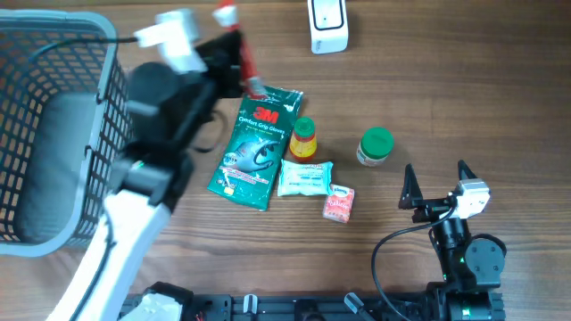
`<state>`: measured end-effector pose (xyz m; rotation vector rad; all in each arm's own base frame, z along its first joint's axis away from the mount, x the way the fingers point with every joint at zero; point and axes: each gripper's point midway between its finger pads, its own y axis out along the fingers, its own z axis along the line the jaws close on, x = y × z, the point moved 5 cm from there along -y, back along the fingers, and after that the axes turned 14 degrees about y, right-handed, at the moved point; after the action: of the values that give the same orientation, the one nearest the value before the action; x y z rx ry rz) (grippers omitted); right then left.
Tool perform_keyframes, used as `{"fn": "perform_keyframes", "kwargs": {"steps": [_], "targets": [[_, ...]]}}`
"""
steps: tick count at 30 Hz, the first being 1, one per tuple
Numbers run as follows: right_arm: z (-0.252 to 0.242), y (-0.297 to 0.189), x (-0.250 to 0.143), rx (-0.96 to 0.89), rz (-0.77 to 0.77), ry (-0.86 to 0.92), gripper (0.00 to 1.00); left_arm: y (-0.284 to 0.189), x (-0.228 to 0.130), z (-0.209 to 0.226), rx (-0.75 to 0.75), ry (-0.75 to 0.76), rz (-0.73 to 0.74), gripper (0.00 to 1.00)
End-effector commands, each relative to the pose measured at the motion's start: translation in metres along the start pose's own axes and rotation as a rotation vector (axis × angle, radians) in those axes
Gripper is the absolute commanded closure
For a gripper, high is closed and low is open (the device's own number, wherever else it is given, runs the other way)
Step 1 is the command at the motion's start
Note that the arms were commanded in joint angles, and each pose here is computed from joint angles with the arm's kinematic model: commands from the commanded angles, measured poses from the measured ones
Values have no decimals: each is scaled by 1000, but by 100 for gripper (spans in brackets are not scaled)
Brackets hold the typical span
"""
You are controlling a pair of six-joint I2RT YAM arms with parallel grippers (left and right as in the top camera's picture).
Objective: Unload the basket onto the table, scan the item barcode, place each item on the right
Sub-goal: 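Lift the red stick pack out and lay it between jar and tissues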
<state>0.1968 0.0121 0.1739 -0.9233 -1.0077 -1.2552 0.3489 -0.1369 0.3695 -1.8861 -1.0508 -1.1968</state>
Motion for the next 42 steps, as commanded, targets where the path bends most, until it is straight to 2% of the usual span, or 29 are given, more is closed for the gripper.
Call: {"fn": "perform_keyframes", "kwargs": {"steps": [1,4,14,20,24,35,42], "targets": [[0,0,0,-1,-2,-11,0,34,-35,-23,-77,10,86,96],[0,0,0,-1,-2,-11,0,62,-75,-40,-123,15,169,96],[0,0,0,-1,-2,-11,0,82,-143,-93,-245,97,293,96],[0,0,0,-1,-2,-10,0,91,-184,-101,-219,115,371,96],[0,0,0,-1,-2,-11,0,102,-210,-90,-106,97,402,96],[0,0,0,-1,-2,-10,0,110,-258,-75,-31,67,516,96],[0,0,0,-1,-2,-11,0,107,-262,-88,-61,76,515,89]]}}
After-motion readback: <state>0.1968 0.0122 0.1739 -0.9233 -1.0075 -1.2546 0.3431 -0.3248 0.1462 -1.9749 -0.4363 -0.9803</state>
